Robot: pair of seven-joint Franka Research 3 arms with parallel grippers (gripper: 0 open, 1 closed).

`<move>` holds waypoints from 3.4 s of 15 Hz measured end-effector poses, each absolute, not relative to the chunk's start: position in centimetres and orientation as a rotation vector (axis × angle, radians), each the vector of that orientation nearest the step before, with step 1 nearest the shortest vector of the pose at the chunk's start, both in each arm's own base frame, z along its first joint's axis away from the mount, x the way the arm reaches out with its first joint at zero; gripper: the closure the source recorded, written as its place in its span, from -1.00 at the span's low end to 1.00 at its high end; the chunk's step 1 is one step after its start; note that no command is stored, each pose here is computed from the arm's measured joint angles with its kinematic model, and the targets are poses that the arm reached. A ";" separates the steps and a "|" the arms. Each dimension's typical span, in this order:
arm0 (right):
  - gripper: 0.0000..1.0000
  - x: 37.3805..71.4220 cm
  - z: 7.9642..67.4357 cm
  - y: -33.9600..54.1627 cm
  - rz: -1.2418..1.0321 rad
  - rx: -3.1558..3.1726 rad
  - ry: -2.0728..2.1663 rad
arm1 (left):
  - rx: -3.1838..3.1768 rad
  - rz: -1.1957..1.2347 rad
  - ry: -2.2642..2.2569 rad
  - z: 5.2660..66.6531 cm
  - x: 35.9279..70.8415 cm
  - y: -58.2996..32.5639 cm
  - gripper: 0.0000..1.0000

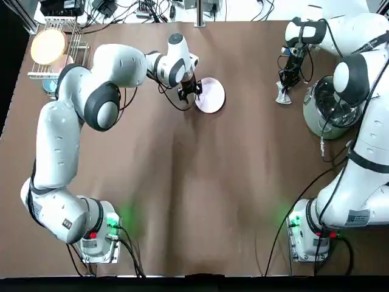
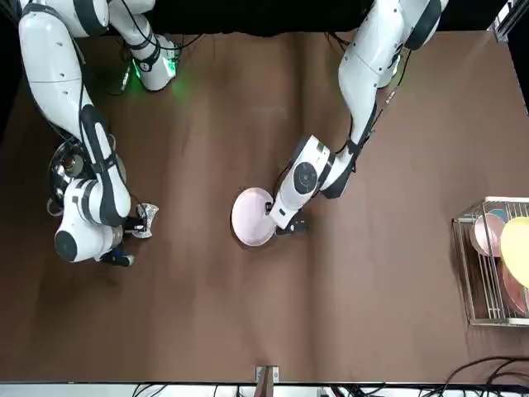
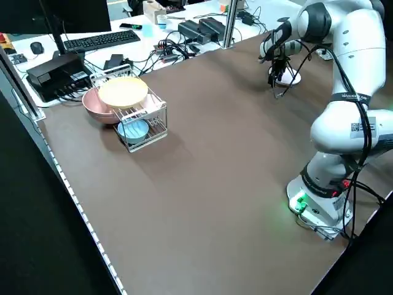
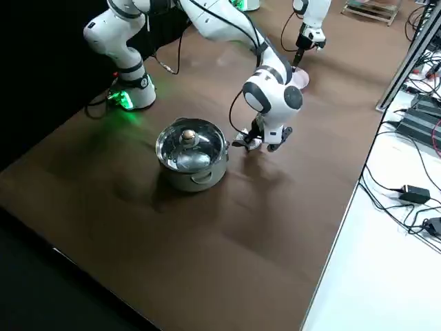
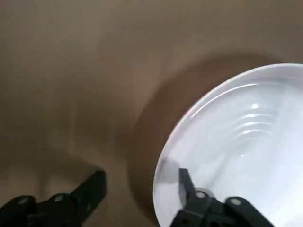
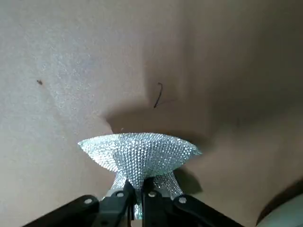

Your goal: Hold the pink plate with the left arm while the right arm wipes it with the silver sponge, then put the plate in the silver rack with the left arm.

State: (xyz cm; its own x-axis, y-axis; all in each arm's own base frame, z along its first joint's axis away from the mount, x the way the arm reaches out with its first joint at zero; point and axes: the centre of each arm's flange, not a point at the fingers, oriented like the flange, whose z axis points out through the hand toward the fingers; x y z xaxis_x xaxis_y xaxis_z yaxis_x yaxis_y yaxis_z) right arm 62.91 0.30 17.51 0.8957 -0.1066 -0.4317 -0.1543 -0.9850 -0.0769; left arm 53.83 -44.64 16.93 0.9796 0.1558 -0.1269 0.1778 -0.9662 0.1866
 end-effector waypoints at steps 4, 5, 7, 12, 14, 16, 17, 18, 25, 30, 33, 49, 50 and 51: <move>0.86 63.5 18.3 1.4 0.655 -2.958 0.211 | 2.925 -0.164 0.283 17.0 53.9 -44.7 -0.07; 0.86 63.7 18.9 2.3 0.669 -2.957 0.199 | 2.922 -0.161 0.282 17.2 54.0 -44.8 0.05; 0.86 65.1 21.7 5.8 0.660 -2.959 0.199 | 2.921 -0.159 0.283 17.2 54.0 -44.8 0.16; 0.86 65.9 24.1 12.9 0.607 -2.793 0.267 | 2.920 -0.157 0.283 17.3 54.1 -44.8 0.21; 0.86 65.7 24.7 15.6 0.619 -2.749 0.333 | 2.919 -0.155 0.283 17.4 54.1 -44.9 0.27; 0.86 65.0 24.9 19.0 0.647 -2.725 0.375 | 2.916 -0.149 0.282 17.7 54.2 -45.0 0.59; 0.86 64.4 25.0 21.2 0.663 -2.719 0.383 | 2.915 -0.147 0.281 17.7 54.2 -45.0 0.59; 0.86 63.8 25.1 23.3 0.678 -2.716 0.383 | 2.914 -0.146 0.280 17.8 54.2 -45.1 0.68; 0.86 62.1 25.4 32.7 0.511 -2.671 0.365 | 2.905 -0.129 0.262 18.3 53.8 -46.1 0.95; 0.86 61.2 22.1 34.1 0.536 -2.687 0.344 | 2.904 -0.127 0.261 18.4 53.8 -46.2 0.95; 0.86 60.7 20.4 36.3 0.458 -2.683 0.323 | 2.904 -0.127 0.261 18.4 53.9 -46.2 0.95; 0.86 57.4 17.6 41.1 0.495 -2.667 0.264 | 2.904 -0.128 0.261 18.4 53.8 -46.2 0.95; 0.86 57.5 17.6 41.1 0.494 -2.667 0.263 | 2.904 -0.128 0.261 18.4 53.8 -46.2 0.95; 0.86 57.5 17.6 41.0 0.493 -2.668 0.264 | 2.904 -0.128 0.261 18.4 53.8 -46.2 0.95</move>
